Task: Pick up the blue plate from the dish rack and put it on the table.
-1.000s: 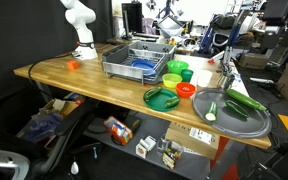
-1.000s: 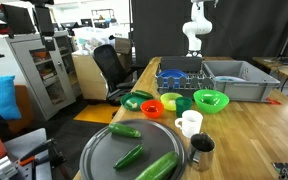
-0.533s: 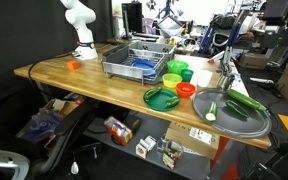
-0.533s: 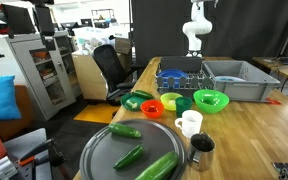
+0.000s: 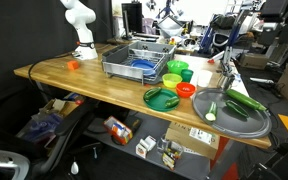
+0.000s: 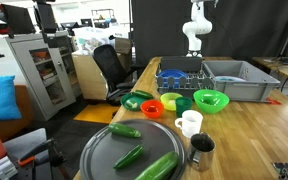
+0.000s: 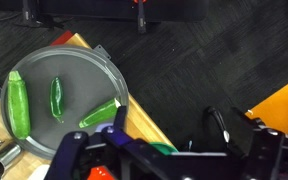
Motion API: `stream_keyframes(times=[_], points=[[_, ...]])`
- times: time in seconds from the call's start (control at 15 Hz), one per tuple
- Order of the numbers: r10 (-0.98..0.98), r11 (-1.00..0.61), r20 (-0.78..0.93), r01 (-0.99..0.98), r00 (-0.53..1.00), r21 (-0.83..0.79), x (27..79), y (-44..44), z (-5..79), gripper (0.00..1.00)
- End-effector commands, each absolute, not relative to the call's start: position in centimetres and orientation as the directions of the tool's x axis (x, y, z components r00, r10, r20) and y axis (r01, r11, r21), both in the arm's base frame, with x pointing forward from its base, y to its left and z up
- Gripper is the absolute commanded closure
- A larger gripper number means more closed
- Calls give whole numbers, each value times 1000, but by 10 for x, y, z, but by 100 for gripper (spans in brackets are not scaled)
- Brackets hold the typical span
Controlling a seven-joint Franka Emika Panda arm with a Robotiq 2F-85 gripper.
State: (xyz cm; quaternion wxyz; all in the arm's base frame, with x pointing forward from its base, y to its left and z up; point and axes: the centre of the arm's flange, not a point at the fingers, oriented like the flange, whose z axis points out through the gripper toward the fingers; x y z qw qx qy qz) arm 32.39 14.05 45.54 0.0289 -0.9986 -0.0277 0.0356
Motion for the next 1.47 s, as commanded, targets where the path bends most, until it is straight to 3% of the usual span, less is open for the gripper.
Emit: stream_keyframes(times=[0.0, 0.33, 0.67, 0.73, 1.4], points=[[92, -996, -52, 92, 994, 2, 342, 143, 465, 0], [167, -979, 28, 162, 986, 121, 392, 160, 488, 0], [217, -975, 98, 210, 971, 74, 454, 191, 481, 0], [197, -979, 107, 189, 975, 83, 429, 183, 480, 0], [192, -980, 120, 183, 974, 80, 457, 191, 480, 0]])
